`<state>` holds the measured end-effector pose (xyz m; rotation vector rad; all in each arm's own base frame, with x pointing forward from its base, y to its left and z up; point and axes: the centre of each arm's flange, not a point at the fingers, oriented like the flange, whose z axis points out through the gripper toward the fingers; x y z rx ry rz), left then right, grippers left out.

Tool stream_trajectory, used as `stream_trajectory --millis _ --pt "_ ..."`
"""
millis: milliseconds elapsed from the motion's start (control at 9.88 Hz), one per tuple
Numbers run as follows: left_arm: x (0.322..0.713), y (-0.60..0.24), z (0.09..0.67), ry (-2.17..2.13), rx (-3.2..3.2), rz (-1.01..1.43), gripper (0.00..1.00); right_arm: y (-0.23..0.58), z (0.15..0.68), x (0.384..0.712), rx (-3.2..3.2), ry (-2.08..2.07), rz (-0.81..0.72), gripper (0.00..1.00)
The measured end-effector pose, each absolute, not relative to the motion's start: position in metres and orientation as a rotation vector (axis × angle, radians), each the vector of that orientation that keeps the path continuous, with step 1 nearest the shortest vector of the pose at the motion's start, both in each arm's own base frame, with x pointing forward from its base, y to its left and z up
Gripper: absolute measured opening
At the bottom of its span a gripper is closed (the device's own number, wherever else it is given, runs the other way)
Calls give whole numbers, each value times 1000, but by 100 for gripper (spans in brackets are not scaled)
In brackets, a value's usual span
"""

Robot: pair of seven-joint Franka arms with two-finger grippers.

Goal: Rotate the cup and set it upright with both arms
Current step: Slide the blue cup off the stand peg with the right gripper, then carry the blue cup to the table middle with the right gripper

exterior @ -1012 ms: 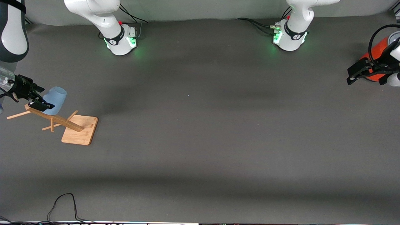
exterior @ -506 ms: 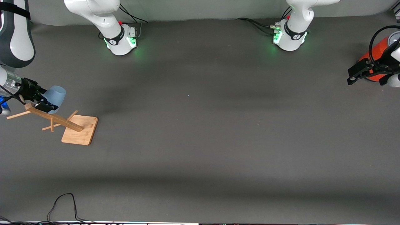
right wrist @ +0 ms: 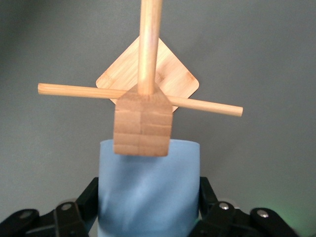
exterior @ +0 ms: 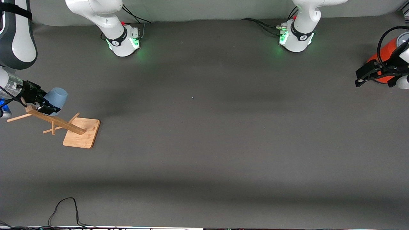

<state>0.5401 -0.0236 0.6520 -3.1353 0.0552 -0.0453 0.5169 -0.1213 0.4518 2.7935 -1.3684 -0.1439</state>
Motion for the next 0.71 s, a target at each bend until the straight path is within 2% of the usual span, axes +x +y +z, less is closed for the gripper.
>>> stream_trajectory --millis 405,708 --pt "540 -23 652 54 -3135 -45 100 -104 471 516 2834 -1319 -104 81" --pt "540 -23 652 53 -3135 -44 100 -84 498 502 2870 -1269 -112 81"
